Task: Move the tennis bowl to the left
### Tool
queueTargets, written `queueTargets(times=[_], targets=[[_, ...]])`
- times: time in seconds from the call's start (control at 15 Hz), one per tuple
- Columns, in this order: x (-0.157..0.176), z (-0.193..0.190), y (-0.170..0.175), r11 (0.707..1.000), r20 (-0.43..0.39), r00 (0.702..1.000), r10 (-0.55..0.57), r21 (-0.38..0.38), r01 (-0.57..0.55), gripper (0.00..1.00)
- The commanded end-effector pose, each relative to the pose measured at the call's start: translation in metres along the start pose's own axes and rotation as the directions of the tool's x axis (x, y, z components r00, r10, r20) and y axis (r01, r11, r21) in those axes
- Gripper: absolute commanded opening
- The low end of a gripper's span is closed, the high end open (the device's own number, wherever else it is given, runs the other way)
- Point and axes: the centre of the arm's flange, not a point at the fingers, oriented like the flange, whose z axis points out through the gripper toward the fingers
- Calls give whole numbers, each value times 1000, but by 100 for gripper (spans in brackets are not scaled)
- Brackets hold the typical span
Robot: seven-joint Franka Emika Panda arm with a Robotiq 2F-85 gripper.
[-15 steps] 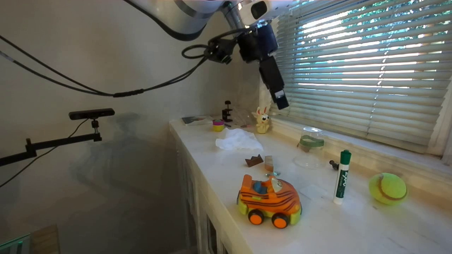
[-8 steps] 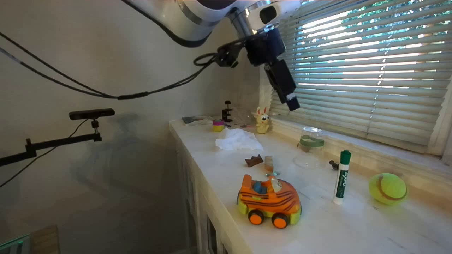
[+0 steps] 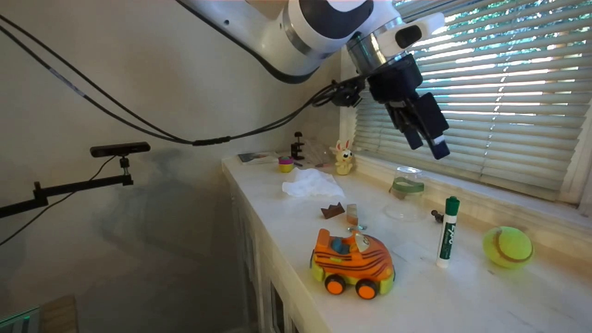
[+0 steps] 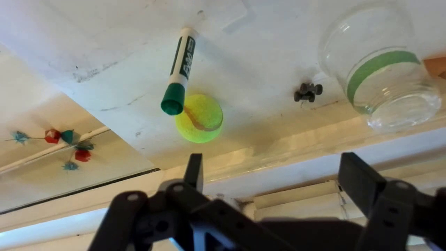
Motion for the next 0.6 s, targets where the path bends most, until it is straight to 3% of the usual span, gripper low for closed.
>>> queueTargets(times=[0.0, 0.53], targets=[[42, 18, -3, 999, -44, 999, -22, -50, 20, 100], [77, 61, 26, 986, 16, 1000, 7, -168, -4, 100]])
